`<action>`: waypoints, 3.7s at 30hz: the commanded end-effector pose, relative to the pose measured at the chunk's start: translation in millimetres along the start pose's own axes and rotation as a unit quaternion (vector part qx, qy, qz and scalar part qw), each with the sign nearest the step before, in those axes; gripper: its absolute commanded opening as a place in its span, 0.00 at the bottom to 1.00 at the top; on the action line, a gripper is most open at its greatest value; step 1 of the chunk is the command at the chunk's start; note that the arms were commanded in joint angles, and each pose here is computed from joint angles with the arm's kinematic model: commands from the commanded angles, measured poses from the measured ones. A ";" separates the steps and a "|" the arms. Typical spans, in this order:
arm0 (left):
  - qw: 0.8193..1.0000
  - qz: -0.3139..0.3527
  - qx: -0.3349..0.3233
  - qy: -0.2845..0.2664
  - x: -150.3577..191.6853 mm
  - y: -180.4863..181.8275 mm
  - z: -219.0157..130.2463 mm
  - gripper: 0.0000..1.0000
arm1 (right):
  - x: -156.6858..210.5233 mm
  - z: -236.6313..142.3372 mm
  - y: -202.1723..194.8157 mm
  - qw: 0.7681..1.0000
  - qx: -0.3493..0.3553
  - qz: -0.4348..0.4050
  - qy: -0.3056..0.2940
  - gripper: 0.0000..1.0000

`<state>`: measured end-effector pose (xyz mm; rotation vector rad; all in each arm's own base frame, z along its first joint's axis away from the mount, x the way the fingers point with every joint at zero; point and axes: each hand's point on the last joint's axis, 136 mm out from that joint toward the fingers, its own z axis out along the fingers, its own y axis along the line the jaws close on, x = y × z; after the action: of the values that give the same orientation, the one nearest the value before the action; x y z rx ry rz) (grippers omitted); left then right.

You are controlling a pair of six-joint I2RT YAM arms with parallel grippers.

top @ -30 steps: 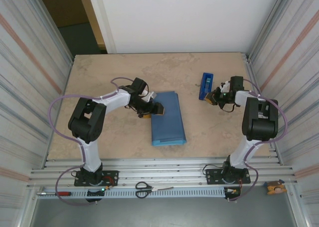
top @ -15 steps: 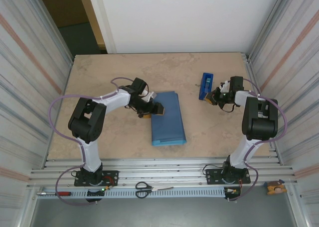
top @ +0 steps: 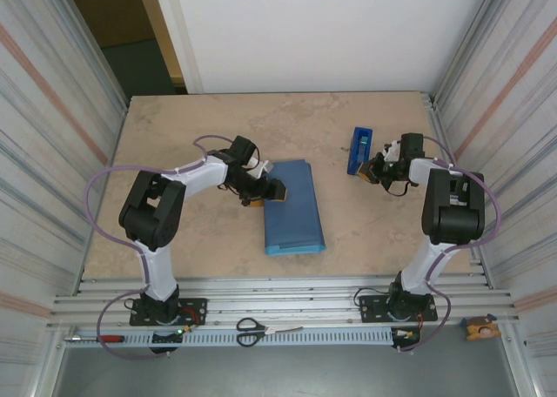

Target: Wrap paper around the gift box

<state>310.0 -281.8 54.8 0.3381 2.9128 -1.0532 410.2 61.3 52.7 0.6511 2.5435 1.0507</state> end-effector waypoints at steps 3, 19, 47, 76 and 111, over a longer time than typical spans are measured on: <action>0.994 -0.037 -0.083 0.064 38.6 56.9 39.7 0.84 | 38.1 8.5 -52.4 0.991 0.108 0.053 0.060 0.00; 0.994 -0.036 -0.081 0.062 37.2 55.3 38.0 0.84 | 38.4 0.4 -59.8 0.983 0.167 0.029 0.067 0.00; 0.994 -0.034 -0.079 0.064 37.1 54.6 37.5 0.84 | 117.2 -72.4 73.2 0.970 -0.045 -0.165 0.172 0.00; 0.994 -0.034 -0.076 0.067 38.2 55.0 39.4 0.84 | 164.9 8.1 101.5 0.894 0.006 -0.253 0.369 0.00; 0.994 -0.034 -0.075 0.069 38.9 55.7 40.5 0.84 | 160.5 23.9 93.3 0.905 0.137 -0.230 0.332 0.19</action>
<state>310.2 -281.4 54.2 0.3412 2.9124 -1.0717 305.2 220.5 86.2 -0.3711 3.2165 0.9608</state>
